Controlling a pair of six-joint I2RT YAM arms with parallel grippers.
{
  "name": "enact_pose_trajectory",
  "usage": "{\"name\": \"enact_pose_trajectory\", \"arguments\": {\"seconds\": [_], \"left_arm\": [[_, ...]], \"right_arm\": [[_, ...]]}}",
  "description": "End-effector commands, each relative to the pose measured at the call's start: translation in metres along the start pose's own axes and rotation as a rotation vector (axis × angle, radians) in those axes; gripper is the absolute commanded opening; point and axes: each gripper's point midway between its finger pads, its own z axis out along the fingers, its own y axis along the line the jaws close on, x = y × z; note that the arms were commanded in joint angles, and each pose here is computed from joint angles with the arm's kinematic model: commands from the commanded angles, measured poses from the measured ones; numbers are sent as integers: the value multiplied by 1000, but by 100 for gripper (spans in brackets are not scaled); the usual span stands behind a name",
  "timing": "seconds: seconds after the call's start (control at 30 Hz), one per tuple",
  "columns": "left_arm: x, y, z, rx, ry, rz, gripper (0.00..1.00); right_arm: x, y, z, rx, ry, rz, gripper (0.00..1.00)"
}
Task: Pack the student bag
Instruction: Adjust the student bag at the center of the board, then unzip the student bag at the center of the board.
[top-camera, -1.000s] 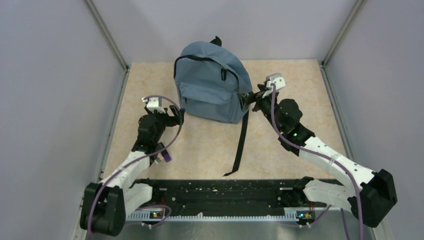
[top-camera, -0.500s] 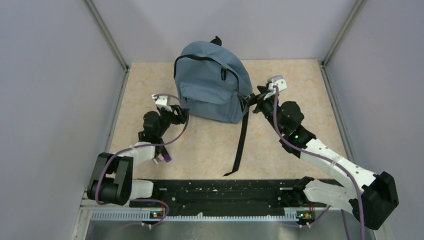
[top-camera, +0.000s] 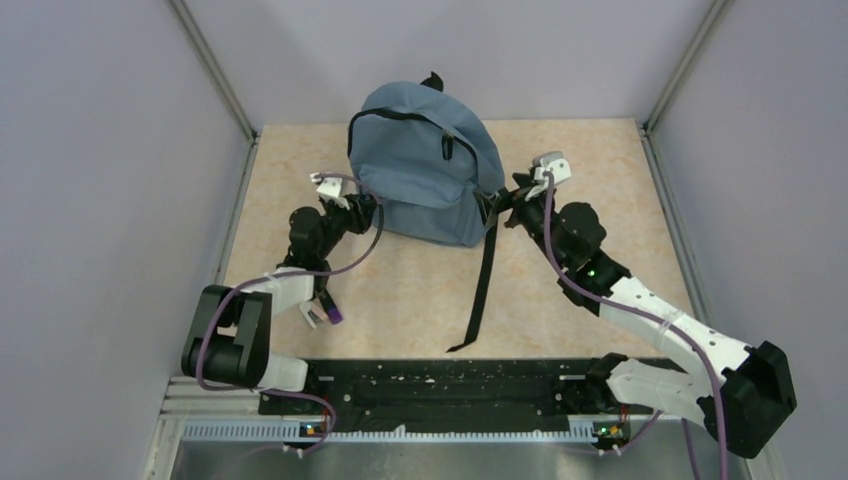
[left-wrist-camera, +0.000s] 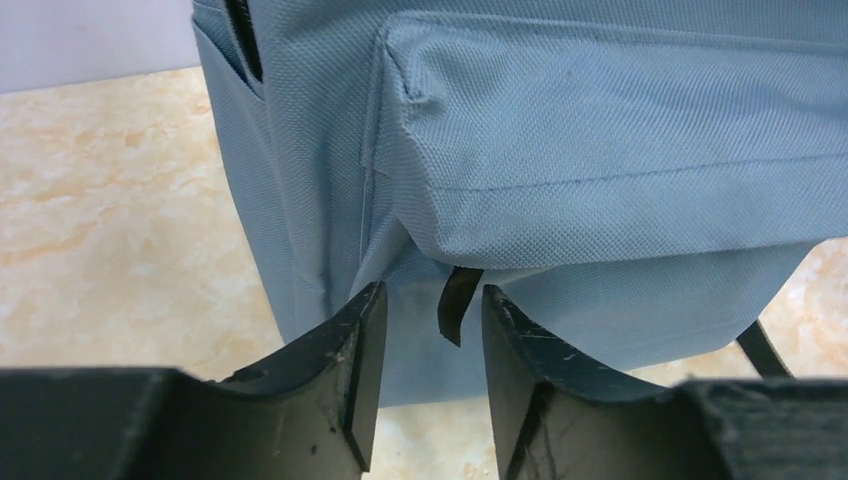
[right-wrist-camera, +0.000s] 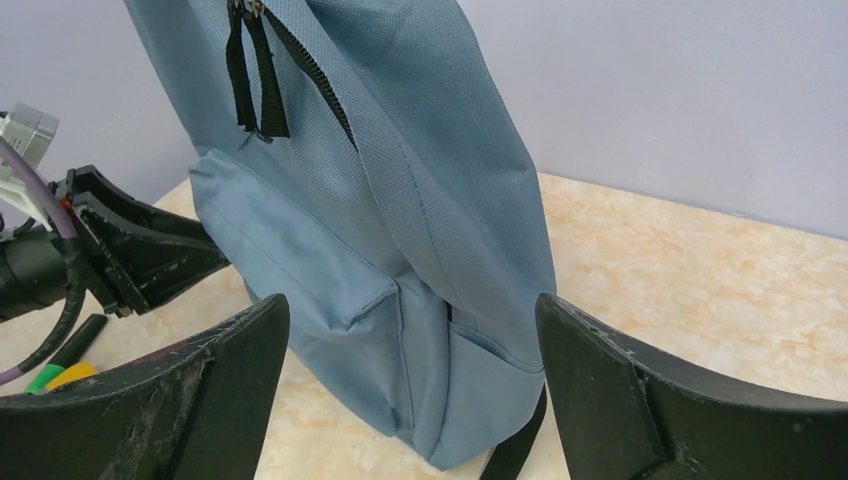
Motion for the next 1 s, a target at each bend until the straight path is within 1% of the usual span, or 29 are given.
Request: {"name": "enact_pose_trajectory", "arguments": {"seconds": [0.0, 0.07, 0.2, 0.23, 0.4, 0.67, 0.97], "left_arm": [[-21, -7, 10, 66, -66, 50, 39], [-20, -12, 12, 96, -62, 51, 30], [-20, -17, 13, 123, -69, 41, 5], [-20, -18, 12, 128, -70, 38, 1], [-21, -23, 7, 148, -75, 45, 0], [-7, -40, -5, 218, -37, 43, 0], [-1, -85, -8, 321, -4, 55, 0]], "right_arm": [[-16, 4, 3, -13, -45, -4, 90], [-14, 3, 3, -6, -41, -8, 90], [-9, 0, 7, 8, -32, -27, 89], [-8, -2, 9, 16, -32, -37, 89], [6, -9, 21, 58, 7, -83, 89], [22, 4, 30, 5, 38, -51, 87], [32, 9, 33, -8, 59, -36, 86]]}}
